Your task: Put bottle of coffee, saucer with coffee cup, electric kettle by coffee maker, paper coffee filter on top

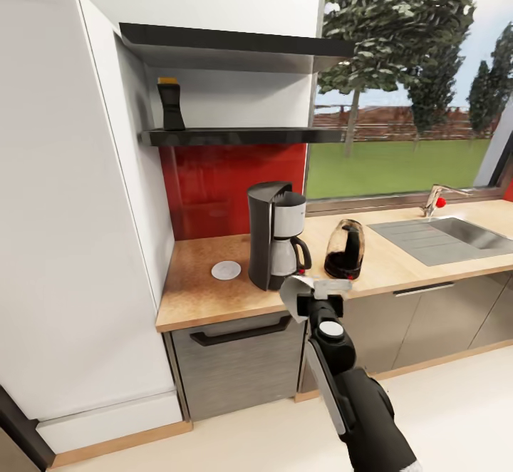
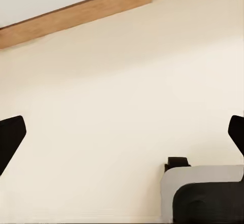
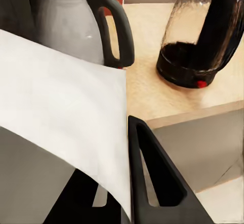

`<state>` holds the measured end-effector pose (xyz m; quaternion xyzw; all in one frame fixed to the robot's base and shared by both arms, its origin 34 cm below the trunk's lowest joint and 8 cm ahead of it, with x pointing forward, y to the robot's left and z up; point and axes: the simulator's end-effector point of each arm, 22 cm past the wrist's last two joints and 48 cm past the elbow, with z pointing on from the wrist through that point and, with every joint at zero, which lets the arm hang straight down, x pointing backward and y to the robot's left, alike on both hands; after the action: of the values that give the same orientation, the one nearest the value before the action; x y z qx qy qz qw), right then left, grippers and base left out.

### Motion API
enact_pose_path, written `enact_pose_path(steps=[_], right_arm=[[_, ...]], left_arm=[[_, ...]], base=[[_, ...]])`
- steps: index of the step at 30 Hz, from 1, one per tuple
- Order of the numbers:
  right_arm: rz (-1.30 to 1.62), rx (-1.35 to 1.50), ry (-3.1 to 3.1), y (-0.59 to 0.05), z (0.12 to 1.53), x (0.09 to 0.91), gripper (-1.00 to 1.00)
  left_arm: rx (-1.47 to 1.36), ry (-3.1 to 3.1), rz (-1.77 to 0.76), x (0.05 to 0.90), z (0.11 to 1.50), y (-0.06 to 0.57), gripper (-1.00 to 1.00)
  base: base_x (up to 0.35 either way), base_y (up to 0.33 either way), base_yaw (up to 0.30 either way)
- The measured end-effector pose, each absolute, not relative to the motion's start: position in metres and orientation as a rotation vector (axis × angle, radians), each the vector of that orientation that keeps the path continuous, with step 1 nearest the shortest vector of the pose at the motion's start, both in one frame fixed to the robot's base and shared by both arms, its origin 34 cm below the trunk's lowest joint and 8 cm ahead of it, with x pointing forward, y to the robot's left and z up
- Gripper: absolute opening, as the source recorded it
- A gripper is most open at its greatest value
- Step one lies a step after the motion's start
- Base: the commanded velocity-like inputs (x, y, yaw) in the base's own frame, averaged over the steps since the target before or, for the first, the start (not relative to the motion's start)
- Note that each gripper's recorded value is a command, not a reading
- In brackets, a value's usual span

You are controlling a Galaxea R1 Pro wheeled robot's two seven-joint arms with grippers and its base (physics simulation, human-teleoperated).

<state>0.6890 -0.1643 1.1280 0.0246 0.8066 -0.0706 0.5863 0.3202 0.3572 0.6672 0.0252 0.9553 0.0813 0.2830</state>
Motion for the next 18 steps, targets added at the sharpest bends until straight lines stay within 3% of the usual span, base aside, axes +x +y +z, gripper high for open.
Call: enact_pose_path(steps=[7,18], right_arm=[[-0.079,-0.073,2.009,-0.137,1.171,0.713,-1.0],[0.159,-0.094,2.224,-0.103,1.173,0.764,-1.0]], left_arm=[[0.037,2.651,0.364,0.276,0.658,0.398,1.0],[0.037,2.84,0.392,0.233,0.642,0.399,1.0]], base=[[0.0,0.0,0.0],[0.0,0.0,0.0]])
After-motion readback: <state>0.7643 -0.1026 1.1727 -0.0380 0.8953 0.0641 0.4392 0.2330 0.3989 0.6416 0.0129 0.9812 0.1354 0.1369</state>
